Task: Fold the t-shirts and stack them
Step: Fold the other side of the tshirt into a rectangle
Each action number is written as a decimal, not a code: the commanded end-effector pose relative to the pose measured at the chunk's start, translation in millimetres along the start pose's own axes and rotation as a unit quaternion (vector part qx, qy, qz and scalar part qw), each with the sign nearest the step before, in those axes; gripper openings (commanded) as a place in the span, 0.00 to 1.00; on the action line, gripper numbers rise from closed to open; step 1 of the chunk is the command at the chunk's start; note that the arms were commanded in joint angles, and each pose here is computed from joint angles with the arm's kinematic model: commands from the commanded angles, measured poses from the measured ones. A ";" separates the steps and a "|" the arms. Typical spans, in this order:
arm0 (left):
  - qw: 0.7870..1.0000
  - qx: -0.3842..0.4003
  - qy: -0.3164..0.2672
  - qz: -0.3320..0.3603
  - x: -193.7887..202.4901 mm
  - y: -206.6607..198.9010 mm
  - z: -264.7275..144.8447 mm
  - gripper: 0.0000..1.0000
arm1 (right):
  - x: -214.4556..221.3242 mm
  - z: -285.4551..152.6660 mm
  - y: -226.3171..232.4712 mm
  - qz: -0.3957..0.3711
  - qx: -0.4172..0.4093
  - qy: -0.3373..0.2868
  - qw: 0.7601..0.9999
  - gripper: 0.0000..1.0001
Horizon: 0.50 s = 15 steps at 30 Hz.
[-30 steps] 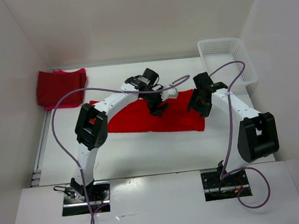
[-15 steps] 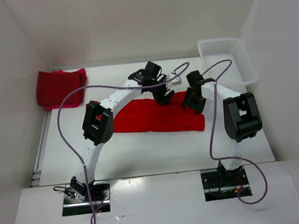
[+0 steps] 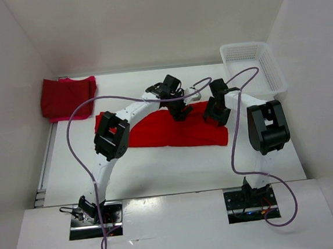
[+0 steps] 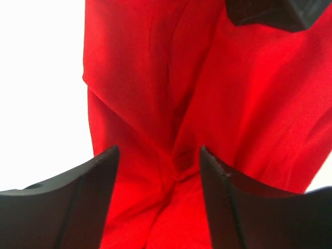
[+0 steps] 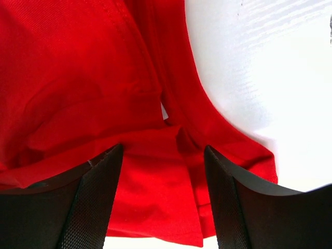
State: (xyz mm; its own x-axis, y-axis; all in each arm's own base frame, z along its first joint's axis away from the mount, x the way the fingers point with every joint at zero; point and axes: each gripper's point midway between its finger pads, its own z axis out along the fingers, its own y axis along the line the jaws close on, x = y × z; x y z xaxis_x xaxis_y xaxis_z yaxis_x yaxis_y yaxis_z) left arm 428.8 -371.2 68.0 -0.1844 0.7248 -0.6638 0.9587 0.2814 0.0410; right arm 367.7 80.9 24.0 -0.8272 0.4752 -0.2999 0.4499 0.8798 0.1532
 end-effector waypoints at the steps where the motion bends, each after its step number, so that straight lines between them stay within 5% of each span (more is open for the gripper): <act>1: 1.000 0.000 0.002 -0.004 4.2 4.8 12.6 0.69 | -20.3 5.1 7.9 -0.003 -0.007 -0.026 1.000 0.68; 4: 1.000 0.015 0.013 -0.001 10.3 0.0 14.6 0.57 | -19.1 8.0 10.0 -0.003 -0.011 -0.022 1.000 0.65; 11: 0.999 0.034 0.014 -0.002 14.9 -9.2 14.1 0.57 | -20.8 5.0 11.0 -0.002 -0.014 -0.026 1.000 0.48; 14: 0.999 0.033 0.023 -0.004 21.2 -7.5 20.9 0.44 | -23.2 3.2 10.4 -0.007 -0.010 -0.029 1.000 0.32; 15: 0.999 0.029 0.017 -0.002 16.1 -5.2 19.2 0.32 | -25.3 1.6 9.5 -0.007 -0.006 -0.031 0.999 0.26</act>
State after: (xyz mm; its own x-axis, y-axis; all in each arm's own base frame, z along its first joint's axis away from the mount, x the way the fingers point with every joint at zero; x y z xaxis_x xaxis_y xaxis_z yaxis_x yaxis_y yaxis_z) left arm 420.7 -367.7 36.1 -0.2211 0.7538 -0.6188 0.9627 0.2702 -0.0149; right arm 371.7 81.0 18.5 -0.8359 0.4592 -0.3007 0.4354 0.8883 0.1463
